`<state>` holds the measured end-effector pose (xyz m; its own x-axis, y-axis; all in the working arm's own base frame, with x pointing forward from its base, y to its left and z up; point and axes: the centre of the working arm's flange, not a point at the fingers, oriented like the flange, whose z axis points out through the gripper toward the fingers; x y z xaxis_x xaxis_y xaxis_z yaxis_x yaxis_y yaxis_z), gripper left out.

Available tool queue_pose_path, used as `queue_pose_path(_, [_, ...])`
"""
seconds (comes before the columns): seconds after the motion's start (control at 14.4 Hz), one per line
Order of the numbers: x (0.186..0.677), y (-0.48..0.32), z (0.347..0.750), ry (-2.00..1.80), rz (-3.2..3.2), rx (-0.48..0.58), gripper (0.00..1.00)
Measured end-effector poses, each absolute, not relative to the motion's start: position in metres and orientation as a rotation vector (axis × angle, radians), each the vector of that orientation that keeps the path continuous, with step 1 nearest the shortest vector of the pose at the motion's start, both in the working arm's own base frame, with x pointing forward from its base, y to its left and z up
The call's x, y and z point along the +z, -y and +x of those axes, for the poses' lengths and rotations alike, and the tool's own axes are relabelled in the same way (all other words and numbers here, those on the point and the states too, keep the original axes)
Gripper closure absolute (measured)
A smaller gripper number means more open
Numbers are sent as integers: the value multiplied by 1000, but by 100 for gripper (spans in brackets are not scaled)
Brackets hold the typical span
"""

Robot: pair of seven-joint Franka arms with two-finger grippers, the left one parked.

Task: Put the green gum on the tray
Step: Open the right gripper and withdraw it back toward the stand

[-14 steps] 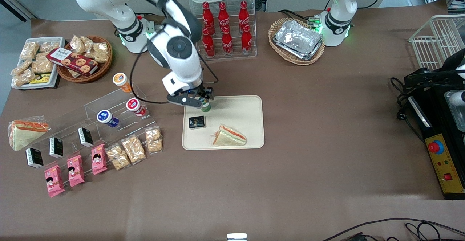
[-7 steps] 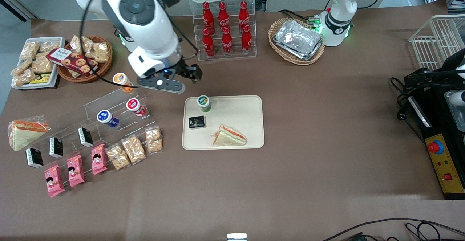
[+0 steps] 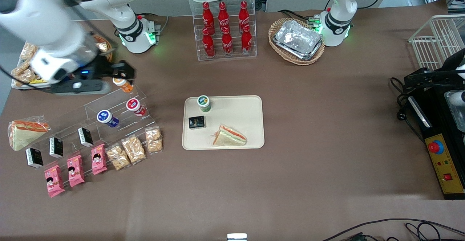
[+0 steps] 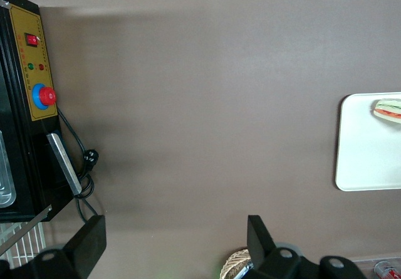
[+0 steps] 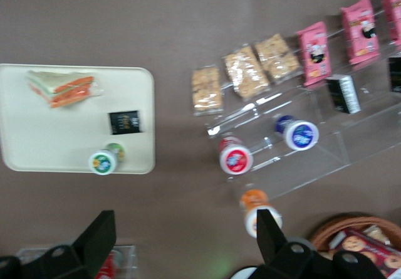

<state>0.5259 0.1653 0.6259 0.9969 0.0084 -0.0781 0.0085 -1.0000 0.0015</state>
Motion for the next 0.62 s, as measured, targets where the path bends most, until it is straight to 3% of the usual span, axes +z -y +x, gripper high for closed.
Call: queue_pose_path(0.62, [617,-7,549,-176,3159,-119,0])
